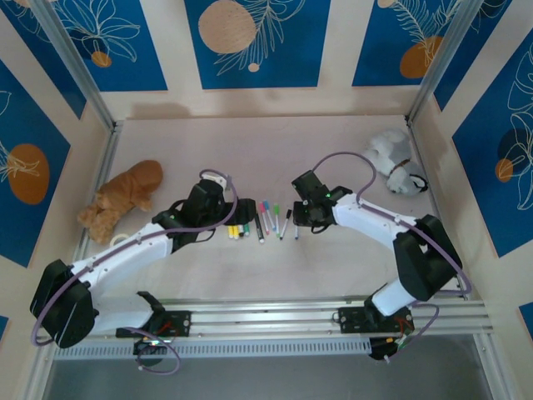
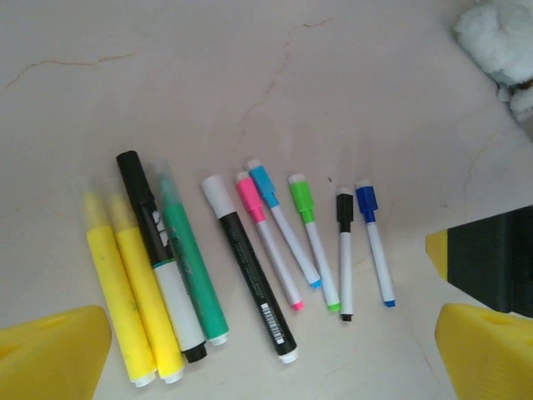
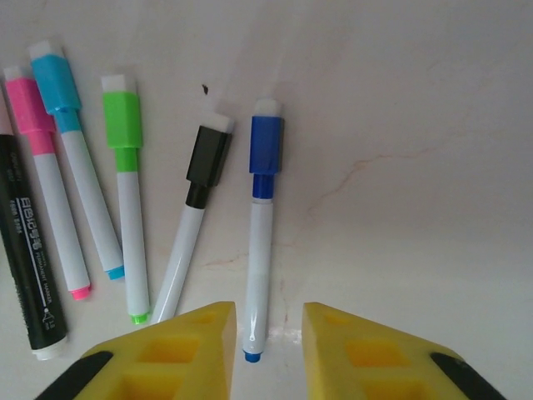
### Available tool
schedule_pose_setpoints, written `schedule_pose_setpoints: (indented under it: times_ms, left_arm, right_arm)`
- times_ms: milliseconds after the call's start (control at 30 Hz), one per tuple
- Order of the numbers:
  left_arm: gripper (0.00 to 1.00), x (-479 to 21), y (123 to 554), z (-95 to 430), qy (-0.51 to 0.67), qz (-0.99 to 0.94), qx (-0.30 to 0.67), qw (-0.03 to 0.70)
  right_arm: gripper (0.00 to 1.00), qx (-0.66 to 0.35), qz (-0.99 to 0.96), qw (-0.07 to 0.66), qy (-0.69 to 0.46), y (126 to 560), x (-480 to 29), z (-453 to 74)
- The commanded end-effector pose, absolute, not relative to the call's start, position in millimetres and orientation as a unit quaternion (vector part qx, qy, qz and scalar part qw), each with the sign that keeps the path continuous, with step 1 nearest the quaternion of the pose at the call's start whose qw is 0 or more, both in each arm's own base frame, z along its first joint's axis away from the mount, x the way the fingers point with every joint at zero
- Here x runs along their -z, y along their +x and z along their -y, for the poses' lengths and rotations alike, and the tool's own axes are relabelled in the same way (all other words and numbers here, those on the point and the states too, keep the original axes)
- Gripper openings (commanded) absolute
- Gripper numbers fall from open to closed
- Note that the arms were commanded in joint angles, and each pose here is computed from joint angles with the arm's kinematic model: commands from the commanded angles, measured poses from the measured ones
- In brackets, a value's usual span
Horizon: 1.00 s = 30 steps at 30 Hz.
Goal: Open the pen caps
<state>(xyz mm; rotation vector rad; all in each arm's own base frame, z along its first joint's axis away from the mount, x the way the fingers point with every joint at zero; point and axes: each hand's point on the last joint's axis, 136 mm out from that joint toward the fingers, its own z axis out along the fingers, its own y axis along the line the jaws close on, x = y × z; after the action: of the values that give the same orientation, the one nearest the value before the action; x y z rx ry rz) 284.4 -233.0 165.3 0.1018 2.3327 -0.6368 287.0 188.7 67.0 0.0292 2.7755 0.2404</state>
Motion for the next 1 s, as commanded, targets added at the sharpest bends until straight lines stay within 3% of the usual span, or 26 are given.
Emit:
schedule_pose_setpoints:
  times_ms: [0,233,800,967]
  left_arm:
    - [1.00,-175,287,229,0.030,-0.900,0.236,0.365]
    - [1.00,-178,284,224,0.032,-0.900,0.230,0.368]
    - [1.00,-178,282,215,0.030,-0.900,0.217,0.378]
    - [0.99,-181,281,213,0.030,-0.899,0.215,0.382]
  right_arm:
    - [0.25,-0.090,-0.984,0.157,-0.008,283,-61,-202]
    - [0.32,-0.074,-0.989,0.130,-0.006,283,-40,-205]
    - [0.25,-0.003,-0.996,0.090,-0.011,278,-8,-194]
    - [0.16,0.011,-0.997,0.079,-0.011,275,3,-192]
